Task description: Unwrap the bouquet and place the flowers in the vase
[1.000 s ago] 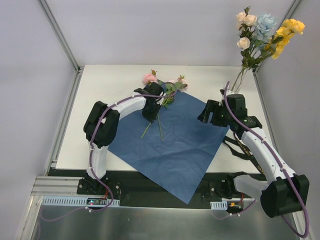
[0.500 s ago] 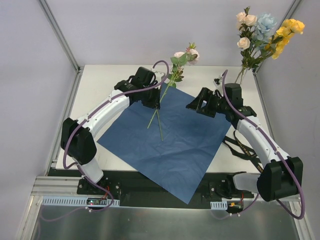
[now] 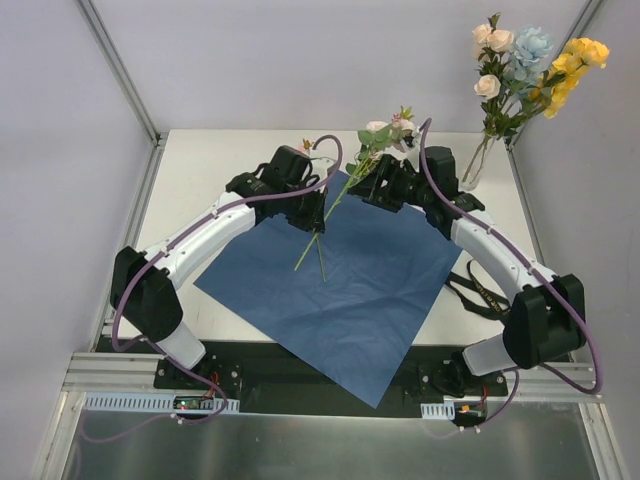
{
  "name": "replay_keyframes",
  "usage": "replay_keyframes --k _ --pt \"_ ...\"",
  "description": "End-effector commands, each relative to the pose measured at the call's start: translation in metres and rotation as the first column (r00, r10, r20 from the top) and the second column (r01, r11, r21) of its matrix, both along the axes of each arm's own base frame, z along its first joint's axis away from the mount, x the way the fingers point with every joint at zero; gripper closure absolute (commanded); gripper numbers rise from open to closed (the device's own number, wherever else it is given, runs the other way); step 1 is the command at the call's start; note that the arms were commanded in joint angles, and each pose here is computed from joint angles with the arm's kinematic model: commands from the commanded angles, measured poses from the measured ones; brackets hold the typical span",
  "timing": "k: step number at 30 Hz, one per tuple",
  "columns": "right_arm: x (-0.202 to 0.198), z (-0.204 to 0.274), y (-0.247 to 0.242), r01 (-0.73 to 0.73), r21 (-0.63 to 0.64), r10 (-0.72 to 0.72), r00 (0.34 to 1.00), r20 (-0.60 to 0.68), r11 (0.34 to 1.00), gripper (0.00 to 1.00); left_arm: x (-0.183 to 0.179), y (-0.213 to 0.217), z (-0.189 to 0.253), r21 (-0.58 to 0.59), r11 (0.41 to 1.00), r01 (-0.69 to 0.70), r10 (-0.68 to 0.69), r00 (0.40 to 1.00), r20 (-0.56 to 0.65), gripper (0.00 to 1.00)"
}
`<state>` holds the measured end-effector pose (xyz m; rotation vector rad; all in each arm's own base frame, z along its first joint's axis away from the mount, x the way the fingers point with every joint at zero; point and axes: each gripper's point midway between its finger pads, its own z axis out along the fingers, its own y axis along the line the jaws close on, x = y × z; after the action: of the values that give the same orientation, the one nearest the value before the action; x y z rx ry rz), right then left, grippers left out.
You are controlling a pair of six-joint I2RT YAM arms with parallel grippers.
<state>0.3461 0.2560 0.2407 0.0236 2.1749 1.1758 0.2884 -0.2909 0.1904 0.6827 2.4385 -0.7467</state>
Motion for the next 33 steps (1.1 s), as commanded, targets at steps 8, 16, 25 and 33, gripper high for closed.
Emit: replay_keyframes --k 8,16,25,33 --pt "0.033 0.030 0.018 0.073 0.104 -0.078 0.996 0.041 0.992 0.61 -0.021 -0.008 0.021 -0.046 0.994 0.099 -0.093 0.990 0.108 1.00" --pt "0.018 0.029 0.027 0.033 0.130 -0.037 0.999 0.028 0.991 1.00 -0.016 -0.001 0.018 0.005 0.998 0.061 -0.061 0.987 0.150 1.00" --pt "0.044 0.105 -0.078 0.328 -0.361 -0.149 0.884 0.444 0.873 1.00 -0.021 -0.001 0.025 -0.005 0.996 0.089 -0.087 0.985 0.152 0.34" --pt "0.042 0.224 -0.266 0.796 -0.392 -0.359 0.572 0.738 0.461 0.99 -0.022 0.001 0.021 0.010 0.995 0.095 -0.095 0.983 0.156 0.23"
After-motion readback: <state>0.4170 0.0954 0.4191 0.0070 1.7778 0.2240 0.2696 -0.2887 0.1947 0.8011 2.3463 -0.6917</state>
